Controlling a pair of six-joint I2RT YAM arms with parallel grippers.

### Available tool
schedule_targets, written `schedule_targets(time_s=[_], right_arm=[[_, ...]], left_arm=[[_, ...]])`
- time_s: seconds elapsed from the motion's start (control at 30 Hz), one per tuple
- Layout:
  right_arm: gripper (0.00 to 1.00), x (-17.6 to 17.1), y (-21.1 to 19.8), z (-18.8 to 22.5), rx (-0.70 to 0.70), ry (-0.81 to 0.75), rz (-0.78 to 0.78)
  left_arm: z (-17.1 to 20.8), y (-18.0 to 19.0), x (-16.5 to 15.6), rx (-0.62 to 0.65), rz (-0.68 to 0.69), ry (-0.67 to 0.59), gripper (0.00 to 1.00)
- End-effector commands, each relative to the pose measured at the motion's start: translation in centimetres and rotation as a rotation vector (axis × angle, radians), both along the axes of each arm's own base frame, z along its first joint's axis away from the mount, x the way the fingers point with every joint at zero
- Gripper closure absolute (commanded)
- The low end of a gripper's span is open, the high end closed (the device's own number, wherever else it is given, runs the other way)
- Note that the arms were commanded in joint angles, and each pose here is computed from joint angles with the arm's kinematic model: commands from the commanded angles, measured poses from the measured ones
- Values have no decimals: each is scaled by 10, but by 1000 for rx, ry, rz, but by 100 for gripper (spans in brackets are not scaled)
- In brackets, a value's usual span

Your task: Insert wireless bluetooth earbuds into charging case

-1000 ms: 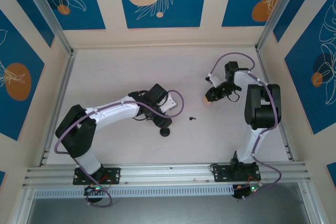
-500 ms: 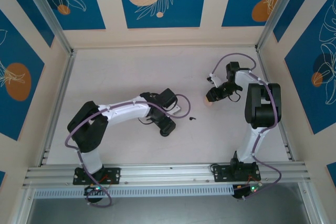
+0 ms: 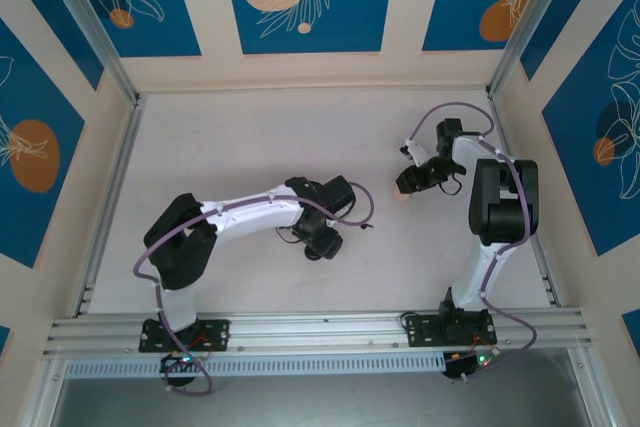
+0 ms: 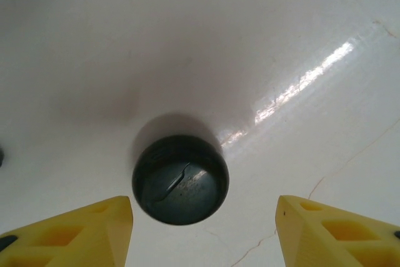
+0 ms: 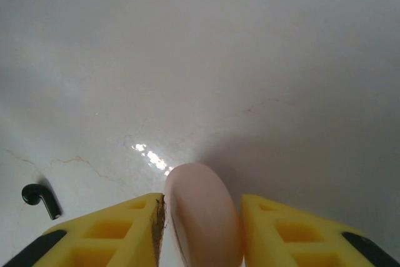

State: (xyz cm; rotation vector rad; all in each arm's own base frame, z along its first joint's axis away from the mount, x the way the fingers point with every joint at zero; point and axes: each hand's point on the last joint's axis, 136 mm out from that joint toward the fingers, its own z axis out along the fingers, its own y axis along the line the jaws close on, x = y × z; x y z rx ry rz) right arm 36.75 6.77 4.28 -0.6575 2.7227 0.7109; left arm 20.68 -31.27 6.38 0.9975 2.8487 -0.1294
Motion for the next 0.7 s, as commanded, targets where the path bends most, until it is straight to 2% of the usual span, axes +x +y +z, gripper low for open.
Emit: schedule_targets(time_s=[0.0,0.33,0.67], right_arm=[[61,1,-1,16,14,-51,-16],[54,6,1,43,35,-162,-46],[52,-7,44,117,295,-435,-44]], left_arm=[[0,10,-7,70,91,19,39],[3,20,-10,126,199,17,39],[-6,15,-14,139,258,23,40]])
